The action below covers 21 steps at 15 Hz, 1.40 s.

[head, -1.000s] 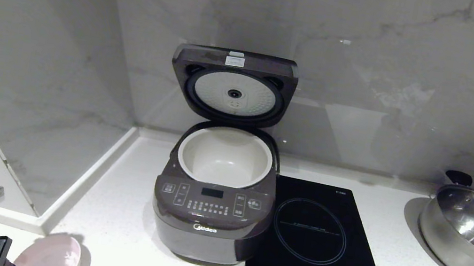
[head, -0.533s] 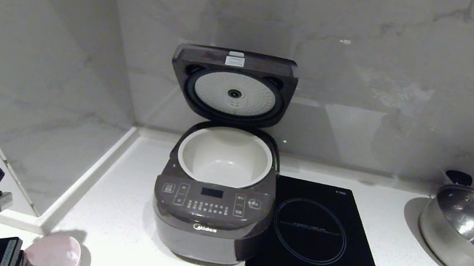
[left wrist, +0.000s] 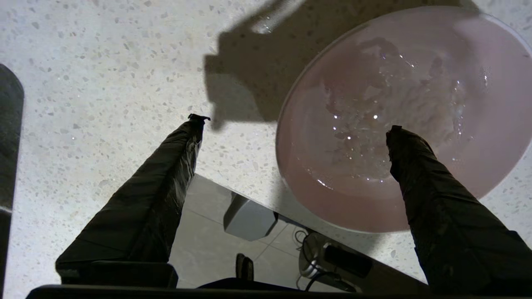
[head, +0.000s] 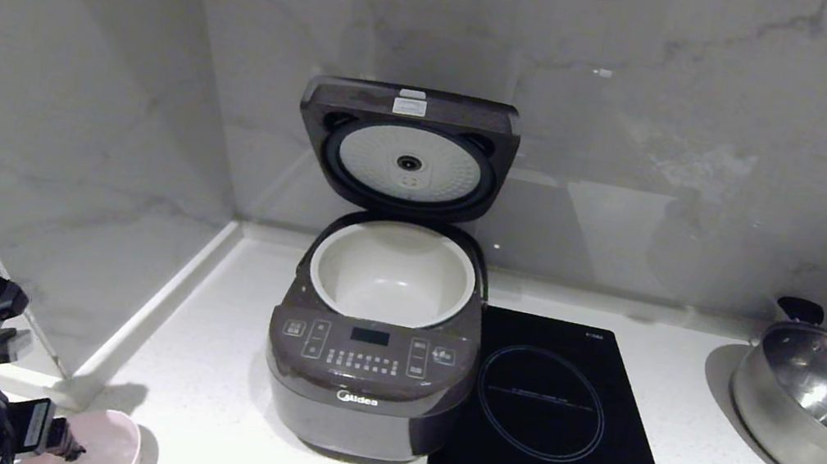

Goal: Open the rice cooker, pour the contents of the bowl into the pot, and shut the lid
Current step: Pour the water from the bowl into the rice cooker

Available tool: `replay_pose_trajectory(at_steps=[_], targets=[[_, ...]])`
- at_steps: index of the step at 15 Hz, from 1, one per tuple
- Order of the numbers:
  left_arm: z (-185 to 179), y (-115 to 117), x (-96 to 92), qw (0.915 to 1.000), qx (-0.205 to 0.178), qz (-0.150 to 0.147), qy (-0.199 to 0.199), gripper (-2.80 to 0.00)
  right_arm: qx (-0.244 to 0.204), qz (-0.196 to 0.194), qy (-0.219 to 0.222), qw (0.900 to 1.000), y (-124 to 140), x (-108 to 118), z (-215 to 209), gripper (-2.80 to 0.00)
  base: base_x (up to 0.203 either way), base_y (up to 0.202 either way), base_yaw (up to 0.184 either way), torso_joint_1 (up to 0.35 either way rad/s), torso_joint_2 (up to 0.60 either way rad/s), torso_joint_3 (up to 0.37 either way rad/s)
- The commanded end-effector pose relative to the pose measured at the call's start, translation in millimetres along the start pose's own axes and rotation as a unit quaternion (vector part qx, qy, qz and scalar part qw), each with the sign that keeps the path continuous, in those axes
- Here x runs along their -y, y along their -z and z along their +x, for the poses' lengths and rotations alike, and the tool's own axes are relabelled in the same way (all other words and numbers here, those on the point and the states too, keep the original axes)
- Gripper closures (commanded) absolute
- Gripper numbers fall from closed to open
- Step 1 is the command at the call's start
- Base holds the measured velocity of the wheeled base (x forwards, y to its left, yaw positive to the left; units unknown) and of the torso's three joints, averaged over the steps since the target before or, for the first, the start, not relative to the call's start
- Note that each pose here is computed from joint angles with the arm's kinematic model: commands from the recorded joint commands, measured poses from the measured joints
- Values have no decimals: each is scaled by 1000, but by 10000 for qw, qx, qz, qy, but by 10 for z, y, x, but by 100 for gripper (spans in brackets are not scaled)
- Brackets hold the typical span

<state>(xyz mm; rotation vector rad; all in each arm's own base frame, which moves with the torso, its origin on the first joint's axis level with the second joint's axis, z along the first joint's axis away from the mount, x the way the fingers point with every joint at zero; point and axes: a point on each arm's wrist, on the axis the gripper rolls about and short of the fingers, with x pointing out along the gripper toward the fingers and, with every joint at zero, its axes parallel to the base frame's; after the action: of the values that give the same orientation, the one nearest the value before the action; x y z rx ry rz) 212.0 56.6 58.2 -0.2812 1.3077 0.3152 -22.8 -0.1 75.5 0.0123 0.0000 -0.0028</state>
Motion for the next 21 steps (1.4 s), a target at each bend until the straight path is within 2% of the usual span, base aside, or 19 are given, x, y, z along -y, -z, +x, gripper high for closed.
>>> replay_pose_trajectory(at_steps=[1, 7, 9, 10, 11, 17, 21], targets=[[15, -9, -41, 10000, -33, -84, -25, -280, 0, 0, 2, 10000, 0, 0, 0, 0, 0, 0, 0, 0, 0, 0], [174, 26, -93, 9989, -418, -178, -67, -280, 0, 0, 2, 10000, 0, 0, 0, 0, 0, 0, 0, 0, 0, 0], [193, 7, -88, 9989, -432, -179, -54, -280, 7, -1, 1, 10000, 0, 0, -1, 0, 0, 0, 0, 0, 0, 0], [186, -2, -87, 9990, -407, -181, -49, -173, 0, 0, 2, 10000, 0, 0, 0, 0, 0, 0, 0, 0, 0, 0], [184, -7, -87, 9990, -397, -181, -49, 0, 0, 0, 2, 10000, 0, 0, 0, 0, 0, 0, 0, 0, 0, 0], [269, 62, -80, 9977, -659, -152, -67, 0, 0, 0, 2, 10000, 0, 0, 0, 0, 0, 0, 0, 0, 0, 0], [261, 82, -78, 9976, -667, -143, -66, 0, 0, 0, 2, 10000, 0, 0, 0, 0, 0, 0, 0, 0, 0, 0]])
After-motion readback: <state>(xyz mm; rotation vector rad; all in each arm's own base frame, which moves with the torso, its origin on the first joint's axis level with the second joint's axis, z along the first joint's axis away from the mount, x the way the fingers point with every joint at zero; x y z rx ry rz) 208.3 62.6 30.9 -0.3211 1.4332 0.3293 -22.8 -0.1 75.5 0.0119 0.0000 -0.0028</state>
